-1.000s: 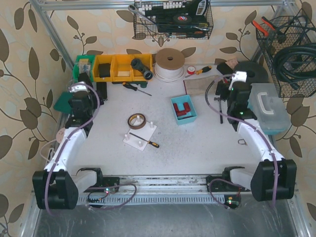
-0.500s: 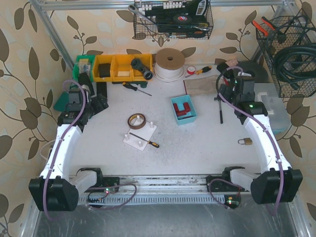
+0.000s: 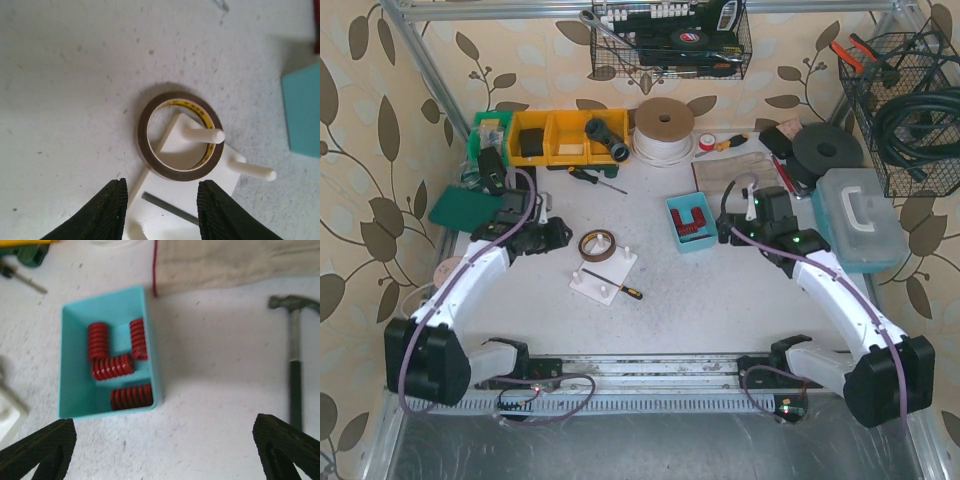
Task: Install the large spring
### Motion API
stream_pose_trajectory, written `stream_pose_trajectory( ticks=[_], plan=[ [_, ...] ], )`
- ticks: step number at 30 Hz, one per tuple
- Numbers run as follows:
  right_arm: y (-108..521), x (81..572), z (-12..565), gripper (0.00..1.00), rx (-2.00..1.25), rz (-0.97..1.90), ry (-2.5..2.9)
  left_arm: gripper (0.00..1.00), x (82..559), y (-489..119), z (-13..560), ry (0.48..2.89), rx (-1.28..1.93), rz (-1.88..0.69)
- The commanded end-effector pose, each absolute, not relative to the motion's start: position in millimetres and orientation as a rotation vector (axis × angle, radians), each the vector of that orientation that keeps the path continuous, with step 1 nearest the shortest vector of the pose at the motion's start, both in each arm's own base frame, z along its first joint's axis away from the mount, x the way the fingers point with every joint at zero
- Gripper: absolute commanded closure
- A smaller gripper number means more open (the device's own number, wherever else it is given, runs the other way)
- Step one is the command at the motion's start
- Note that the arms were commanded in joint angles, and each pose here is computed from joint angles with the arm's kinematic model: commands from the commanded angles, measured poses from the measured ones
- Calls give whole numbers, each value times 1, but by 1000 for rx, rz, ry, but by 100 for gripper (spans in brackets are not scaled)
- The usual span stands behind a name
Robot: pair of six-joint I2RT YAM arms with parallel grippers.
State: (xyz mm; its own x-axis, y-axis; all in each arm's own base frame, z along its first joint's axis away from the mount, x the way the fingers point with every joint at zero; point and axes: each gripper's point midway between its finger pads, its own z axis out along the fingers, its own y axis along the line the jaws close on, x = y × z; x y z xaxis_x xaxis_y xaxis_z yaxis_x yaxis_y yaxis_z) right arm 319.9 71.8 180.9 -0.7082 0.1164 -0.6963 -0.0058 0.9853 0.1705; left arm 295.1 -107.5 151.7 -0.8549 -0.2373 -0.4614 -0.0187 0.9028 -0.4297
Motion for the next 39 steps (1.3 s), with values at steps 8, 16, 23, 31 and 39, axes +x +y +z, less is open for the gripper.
stream_pose_trajectory(
  ticks=[8,16,23,31,39],
  plan=[
    [136,314,174,6,-181,420,2210,60,323,-122,94,2679,-113,-492],
    [154,310,176,7,-263,404,2142,59,338,-132,68,2756,-75,-502],
    [158,308,176,7,-281,354,2114,60,344,-137,59,2776,-67,-528],
    [162,305,178,8,-300,338,2101,64,344,-144,43,2825,-60,-566],
    [160,305,178,8,-296,318,2101,68,340,-152,35,2861,-42,-597]
  ],
)
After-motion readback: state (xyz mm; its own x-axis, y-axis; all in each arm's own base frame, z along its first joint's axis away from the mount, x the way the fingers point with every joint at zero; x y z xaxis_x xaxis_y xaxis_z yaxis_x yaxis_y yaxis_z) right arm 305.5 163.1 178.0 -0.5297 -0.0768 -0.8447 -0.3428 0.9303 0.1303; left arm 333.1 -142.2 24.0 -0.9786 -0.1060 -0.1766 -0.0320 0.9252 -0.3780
